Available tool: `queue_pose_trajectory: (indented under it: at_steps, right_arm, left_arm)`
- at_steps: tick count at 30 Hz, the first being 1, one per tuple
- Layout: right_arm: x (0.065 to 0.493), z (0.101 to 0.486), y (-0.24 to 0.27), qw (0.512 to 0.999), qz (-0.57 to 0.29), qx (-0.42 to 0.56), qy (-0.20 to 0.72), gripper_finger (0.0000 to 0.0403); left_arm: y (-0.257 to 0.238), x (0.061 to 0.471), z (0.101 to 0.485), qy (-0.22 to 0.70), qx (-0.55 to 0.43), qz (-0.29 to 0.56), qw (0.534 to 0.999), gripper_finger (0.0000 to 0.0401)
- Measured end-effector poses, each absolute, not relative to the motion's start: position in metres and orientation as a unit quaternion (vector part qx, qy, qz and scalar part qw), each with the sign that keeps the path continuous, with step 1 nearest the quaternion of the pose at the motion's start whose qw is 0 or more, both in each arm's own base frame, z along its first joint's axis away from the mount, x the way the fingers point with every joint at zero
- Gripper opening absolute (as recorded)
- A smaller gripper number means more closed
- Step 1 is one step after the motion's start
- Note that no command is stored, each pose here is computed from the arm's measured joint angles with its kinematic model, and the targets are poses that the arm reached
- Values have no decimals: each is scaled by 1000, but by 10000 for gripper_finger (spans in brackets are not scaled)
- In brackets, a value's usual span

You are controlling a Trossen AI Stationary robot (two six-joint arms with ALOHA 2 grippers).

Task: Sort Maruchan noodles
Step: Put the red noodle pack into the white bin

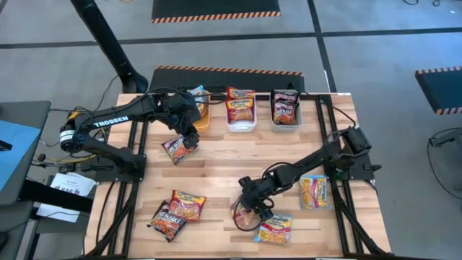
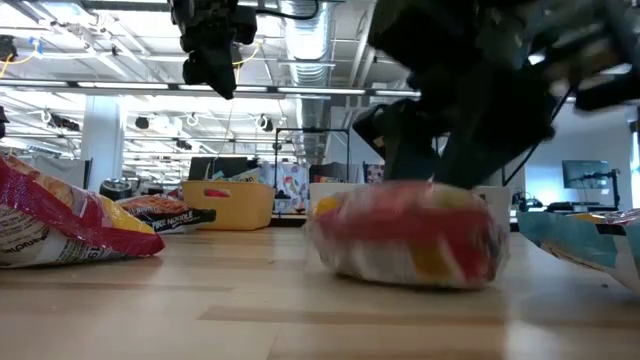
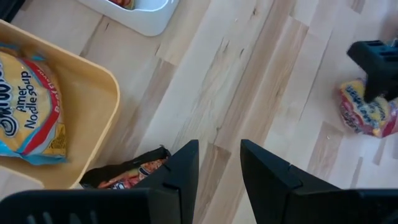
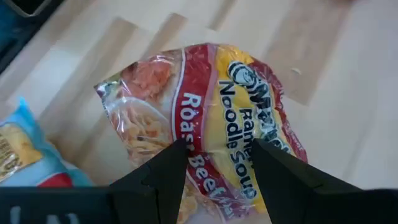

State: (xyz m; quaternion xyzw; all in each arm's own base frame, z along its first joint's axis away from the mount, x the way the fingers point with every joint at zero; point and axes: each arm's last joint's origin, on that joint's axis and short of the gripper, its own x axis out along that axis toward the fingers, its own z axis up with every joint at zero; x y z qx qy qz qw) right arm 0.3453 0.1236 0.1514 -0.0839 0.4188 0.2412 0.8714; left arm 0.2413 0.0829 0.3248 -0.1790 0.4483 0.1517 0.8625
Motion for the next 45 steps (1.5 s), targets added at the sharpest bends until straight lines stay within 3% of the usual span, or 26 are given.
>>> queue_pose_trajectory:
  at_steps: [6, 11, 24, 31, 45]
  right_arm:
    - [352, 138, 121, 871, 200, -67, 443, 199]
    - [353, 134, 119, 868, 196, -46, 453, 168]
    - [352, 137, 116, 865, 201, -25, 458, 11]
    - [349, 154, 105, 873, 189, -34, 447, 4]
    - [333, 222, 65, 915, 55, -116, 382, 3]
  left_arm:
    - [83, 241, 325, 449, -172, 148, 864, 105]
    - [83, 241, 325, 450, -171, 148, 864, 105]
    - [84, 241, 325, 450, -165, 158, 863, 105]
    - [84, 241, 325, 451, -165, 158, 863, 105]
    - [83, 241, 325, 452, -166, 158, 862, 105]
